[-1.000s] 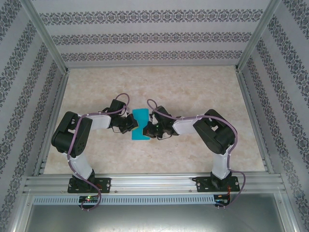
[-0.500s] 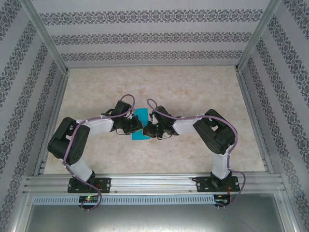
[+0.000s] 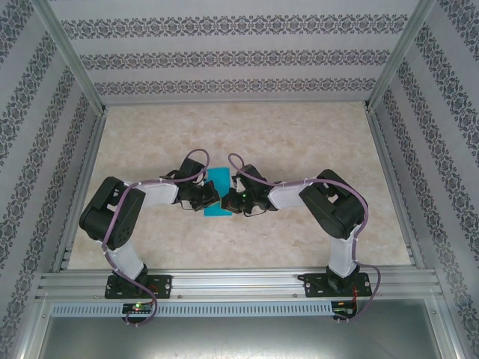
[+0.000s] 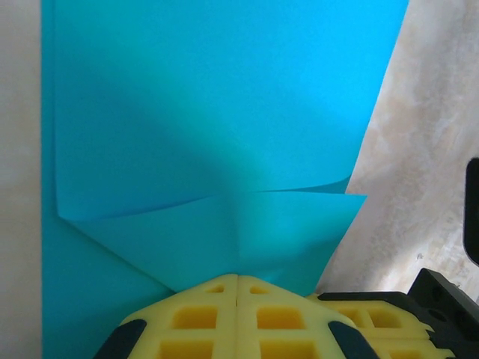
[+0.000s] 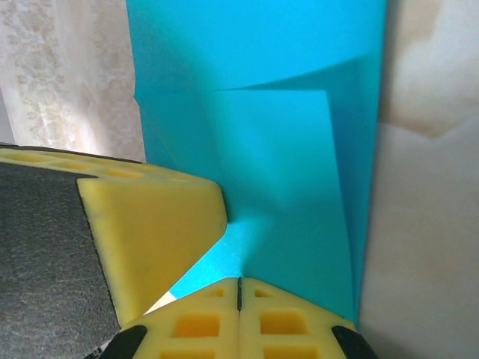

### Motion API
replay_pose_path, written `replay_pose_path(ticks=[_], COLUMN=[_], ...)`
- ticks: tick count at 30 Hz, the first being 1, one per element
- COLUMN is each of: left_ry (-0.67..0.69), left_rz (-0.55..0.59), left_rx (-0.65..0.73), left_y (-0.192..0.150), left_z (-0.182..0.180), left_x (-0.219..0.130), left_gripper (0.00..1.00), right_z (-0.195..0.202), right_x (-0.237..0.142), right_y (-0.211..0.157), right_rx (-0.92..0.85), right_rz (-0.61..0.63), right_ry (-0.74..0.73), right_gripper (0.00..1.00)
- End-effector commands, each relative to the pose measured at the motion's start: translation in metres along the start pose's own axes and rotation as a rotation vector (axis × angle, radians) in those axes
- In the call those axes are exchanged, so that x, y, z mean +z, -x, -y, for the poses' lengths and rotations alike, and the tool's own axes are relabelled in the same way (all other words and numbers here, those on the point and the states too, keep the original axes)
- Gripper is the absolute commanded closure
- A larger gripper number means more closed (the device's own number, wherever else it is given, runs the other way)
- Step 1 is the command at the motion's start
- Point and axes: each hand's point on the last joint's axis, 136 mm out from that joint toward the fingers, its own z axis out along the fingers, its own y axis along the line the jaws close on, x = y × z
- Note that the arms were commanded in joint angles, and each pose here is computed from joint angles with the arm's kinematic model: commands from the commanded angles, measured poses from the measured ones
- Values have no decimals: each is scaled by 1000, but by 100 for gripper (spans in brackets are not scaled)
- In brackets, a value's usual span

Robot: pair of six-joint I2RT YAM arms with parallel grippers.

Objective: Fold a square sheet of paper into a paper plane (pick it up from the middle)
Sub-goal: Fold the triangle a second time at the center of the table.

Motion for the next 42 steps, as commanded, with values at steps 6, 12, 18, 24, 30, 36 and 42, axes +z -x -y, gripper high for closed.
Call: replay_pose_path(ticks=[6, 12, 18, 24, 30, 36, 42], left_ry=[141, 129, 144, 137, 94, 34, 0], left_rz=[77, 72, 93, 112, 111, 77, 44], left_rx=[-76, -94, -106, -149, -142, -114, -85], left_y=[35, 36, 39, 44, 46, 41, 36], left_z=[-50, -56, -70, -89, -85, -74, -67], left_x=[-14, -17, -24, -33, -39, -36, -33], left_gripper=[93, 92, 92, 92, 91, 91, 90], right_z=[44, 48, 46, 45, 43, 11, -39], right_x=[4, 6, 6, 7, 9, 2, -18], right_y=[-27, -28, -28, -29, -28, -20, 0], right_rx=[51, 59, 58, 56, 58, 2, -125], right_rz=[-64, -70, -73, -78, -80, -65, -21], right_ry=[-136, -147, -143, -139, -131, -49, -39], right_gripper=[100, 100, 100, 100, 100, 100, 100])
